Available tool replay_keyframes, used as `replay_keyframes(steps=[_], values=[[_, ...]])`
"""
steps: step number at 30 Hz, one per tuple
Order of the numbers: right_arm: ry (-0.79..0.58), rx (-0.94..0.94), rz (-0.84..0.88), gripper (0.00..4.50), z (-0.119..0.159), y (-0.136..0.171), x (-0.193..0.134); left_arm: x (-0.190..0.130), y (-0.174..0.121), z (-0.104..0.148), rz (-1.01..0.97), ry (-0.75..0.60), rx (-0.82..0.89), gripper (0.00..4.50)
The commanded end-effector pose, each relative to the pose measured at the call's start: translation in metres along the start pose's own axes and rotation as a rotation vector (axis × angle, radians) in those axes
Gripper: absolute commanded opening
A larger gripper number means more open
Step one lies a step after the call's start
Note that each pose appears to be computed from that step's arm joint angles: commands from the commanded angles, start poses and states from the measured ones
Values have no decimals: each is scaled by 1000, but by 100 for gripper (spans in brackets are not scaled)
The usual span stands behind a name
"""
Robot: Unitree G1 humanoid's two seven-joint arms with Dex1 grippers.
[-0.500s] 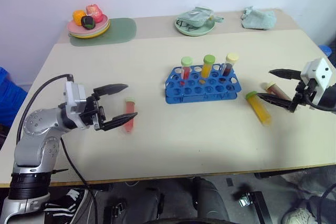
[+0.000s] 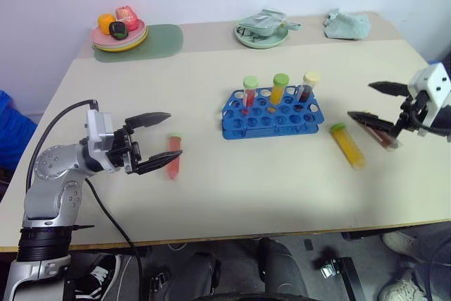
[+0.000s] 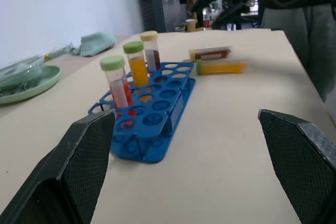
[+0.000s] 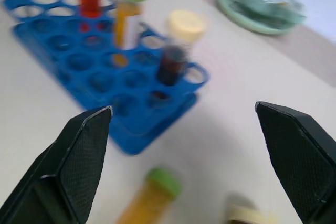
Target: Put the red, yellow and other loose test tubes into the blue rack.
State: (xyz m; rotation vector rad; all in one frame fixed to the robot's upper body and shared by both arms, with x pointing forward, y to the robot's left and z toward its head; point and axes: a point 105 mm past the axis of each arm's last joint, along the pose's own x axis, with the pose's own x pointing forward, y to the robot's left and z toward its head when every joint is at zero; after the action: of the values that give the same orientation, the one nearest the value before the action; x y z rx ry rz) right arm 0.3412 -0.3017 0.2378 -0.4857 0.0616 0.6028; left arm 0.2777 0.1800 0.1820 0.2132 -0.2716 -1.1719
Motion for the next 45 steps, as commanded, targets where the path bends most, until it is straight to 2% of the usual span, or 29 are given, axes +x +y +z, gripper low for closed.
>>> replay_keyframes(steps=[1,4,7,11,18,22,24,35,45], values=[[11,-25,-85,450,20,-22,-7,1,2,3,-1,-15,44,445],[201,-41,-133,450,-1,-33,-5,7,1,1,1,-27,50,445],[368,63,-113,450,-21,-31,-4,14,-3,1,-10,-40,47,445],[559,179,-107,450,-34,-29,1,10,-7,-2,-9,-33,43,445],[748,369,-106,450,-50,-29,7,13,-15,1,-2,-33,40,445],[846,409,-89,450,-57,-27,7,15,-18,3,2,-28,37,445],[907,357,-85,450,-60,-29,5,16,-19,5,4,-27,38,445],[962,323,-135,450,-81,-31,7,21,-25,14,34,-30,38,445],[930,417,-152,450,-97,-22,7,21,-23,23,46,-22,55,445]])
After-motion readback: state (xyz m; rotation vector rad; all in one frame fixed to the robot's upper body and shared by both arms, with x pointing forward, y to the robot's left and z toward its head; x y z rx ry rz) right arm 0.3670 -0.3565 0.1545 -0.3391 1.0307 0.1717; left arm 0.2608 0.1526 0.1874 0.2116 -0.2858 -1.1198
